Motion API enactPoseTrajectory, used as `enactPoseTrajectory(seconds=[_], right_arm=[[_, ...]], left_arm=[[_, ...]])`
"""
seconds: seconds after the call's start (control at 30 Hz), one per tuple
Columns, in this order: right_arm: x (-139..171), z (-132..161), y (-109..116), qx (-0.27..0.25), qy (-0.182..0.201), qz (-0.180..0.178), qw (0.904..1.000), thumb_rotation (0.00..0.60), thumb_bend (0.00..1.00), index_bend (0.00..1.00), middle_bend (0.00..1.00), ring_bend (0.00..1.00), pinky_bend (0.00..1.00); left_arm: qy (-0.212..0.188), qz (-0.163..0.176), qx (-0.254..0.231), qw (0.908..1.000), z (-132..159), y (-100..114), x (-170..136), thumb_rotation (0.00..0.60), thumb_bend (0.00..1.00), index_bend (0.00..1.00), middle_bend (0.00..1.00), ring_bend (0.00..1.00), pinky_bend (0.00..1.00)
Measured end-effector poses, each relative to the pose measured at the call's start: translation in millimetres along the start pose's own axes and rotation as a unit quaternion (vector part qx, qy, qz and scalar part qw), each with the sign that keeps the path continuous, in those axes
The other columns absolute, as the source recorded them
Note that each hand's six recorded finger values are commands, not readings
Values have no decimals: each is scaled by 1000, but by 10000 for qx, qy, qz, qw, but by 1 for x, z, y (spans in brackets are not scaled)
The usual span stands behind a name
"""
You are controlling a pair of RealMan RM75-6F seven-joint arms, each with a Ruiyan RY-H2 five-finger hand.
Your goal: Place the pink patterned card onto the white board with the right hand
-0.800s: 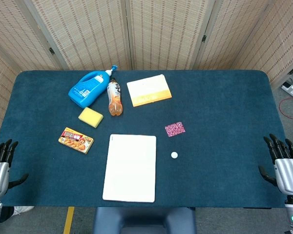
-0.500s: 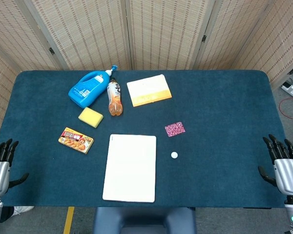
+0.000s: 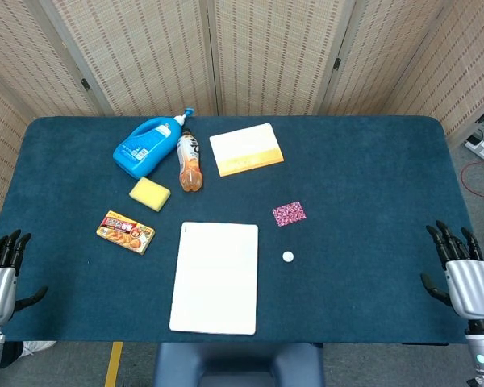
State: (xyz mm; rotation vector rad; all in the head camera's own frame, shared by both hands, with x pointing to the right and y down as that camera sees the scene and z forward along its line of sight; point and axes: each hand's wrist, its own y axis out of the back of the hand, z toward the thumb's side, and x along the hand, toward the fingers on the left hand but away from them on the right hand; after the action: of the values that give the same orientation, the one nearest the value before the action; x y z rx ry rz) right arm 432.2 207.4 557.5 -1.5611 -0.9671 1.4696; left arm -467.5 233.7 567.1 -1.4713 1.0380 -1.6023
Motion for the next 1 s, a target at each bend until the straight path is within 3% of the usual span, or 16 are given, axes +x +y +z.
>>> enactPoseTrajectory(seconds=[0.07,0.3,0.73,1.0], right_arm=[[-7,5,-2,16,101,44,9999,600,350,23,57,74,0],[-38,29,-12,113,500,397,9979,600,350,70,57,60,0],[-140,126,-27,479,1435,1133,9820,600,350,215,84,64,0],[-189,169,-57,731,1492,1364,9766,600,350,261,110,74,0]], left_arm=[[-3,0,-1,10000,0,0,0,600,209,29,57,46,0],[-13,5,-13,10000,-1,3,-2,600,209,36,57,47,0],[47,25,-19,10000,-7,7,-11,600,209,50,57,54,0],[158,51,-30,9999,-14,10,-17,600,209,56,57,57,0]])
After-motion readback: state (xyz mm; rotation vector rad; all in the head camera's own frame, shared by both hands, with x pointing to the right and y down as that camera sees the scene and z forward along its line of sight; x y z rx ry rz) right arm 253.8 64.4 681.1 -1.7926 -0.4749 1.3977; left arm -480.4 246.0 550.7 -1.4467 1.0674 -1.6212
